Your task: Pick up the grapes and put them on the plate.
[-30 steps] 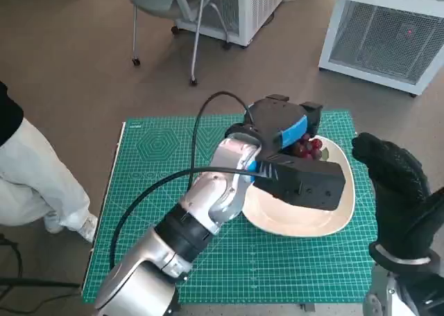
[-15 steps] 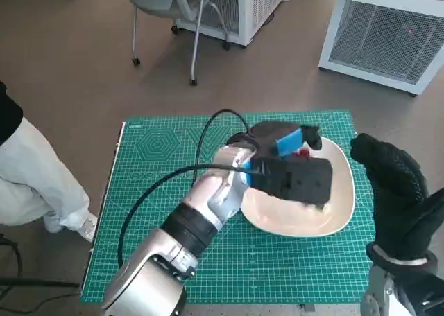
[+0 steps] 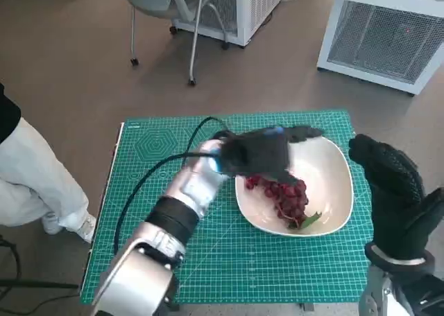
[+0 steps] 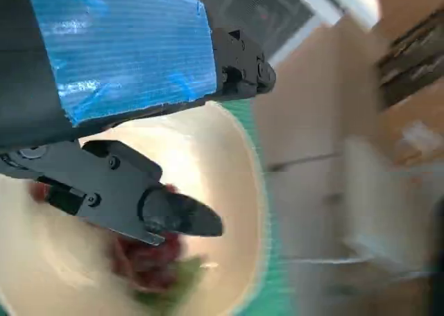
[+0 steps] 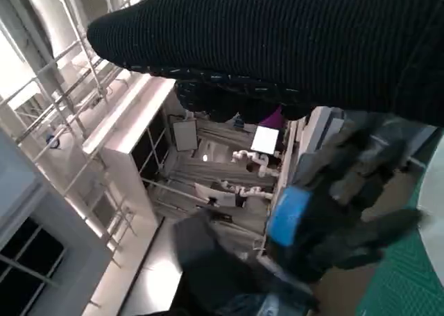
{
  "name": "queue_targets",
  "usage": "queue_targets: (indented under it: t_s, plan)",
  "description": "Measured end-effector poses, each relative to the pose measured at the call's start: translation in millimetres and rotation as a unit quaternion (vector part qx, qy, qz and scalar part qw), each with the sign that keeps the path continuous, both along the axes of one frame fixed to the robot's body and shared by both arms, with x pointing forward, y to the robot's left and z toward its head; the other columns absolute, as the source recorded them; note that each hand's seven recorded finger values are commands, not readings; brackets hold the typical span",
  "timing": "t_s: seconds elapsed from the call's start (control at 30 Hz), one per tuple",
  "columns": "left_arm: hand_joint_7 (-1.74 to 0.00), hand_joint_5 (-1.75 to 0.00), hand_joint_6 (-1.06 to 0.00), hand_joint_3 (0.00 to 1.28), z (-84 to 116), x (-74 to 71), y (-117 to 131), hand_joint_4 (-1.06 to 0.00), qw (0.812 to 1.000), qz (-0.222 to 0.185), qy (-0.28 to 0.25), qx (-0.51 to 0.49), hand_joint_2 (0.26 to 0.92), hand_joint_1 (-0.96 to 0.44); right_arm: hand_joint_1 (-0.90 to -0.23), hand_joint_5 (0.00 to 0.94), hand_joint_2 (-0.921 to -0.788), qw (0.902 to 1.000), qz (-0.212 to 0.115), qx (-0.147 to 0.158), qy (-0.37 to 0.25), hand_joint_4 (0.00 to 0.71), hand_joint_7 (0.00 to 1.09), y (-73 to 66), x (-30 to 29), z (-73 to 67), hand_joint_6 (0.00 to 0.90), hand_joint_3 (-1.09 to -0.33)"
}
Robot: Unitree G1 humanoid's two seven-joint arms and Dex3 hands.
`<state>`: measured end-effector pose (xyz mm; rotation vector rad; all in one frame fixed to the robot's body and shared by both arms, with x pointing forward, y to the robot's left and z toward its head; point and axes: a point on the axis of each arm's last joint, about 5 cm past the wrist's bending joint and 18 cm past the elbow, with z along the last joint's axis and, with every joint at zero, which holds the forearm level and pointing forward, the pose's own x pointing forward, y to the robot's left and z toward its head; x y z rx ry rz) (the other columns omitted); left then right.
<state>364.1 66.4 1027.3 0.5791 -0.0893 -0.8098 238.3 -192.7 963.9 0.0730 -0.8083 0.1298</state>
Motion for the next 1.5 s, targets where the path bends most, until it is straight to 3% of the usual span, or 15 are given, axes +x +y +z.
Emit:
queue_targets:
  t_s: [0.13,0.47,0.87,1.13,1.5]
  plan:
    - [-0.05,-0.02,-0.26,0.19,-7.5,1.2,16.7,-0.09,0.998,0.033,0.006,-0.046,0.921,-0.56,-0.526,0.0,-0.921,1.0,-0.001,-0.002,0.003,0.451,0.58,0.8,0.3,-0.9,0.106,-0.567]
    - [-0.06,-0.03,-0.33,0.28,-33.1,-6.6,74.4,-0.19,0.98,0.11,-0.042,-0.162,0.921,-0.56,-0.53,0.002,-0.921,1.0,-0.001,-0.003,0.004,0.455,0.58,3.5,0.8,-0.9,0.119,-0.556]
    - [-0.03,0.0,-0.33,0.39,-58.0,-29.4,132.2,-0.21,0.941,0.126,-0.054,-0.31,0.921,-0.53,-0.53,0.009,-0.921,1.0,0.003,-0.001,0.006,0.47,0.58,9.2,4.3,1.3,0.129,-0.548]
    - [0.0,0.0,-0.28,0.43,-59.9,-45.7,146.9,-0.14,0.916,0.129,-0.078,-0.373,0.921,-0.59,-0.528,0.009,-0.921,1.0,0.006,-0.002,0.006,0.471,0.57,11.0,8.0,3.7,0.124,-0.541]
    - [0.0,0.0,-0.23,0.46,-74.3,-63.6,142.1,-0.13,0.889,0.137,-0.077,-0.43,0.921,-0.62,-0.522,0.008,-0.921,0.9998,0.013,-0.006,0.01,0.472,0.57,10.3,12.0,4.1,0.124,-0.532]
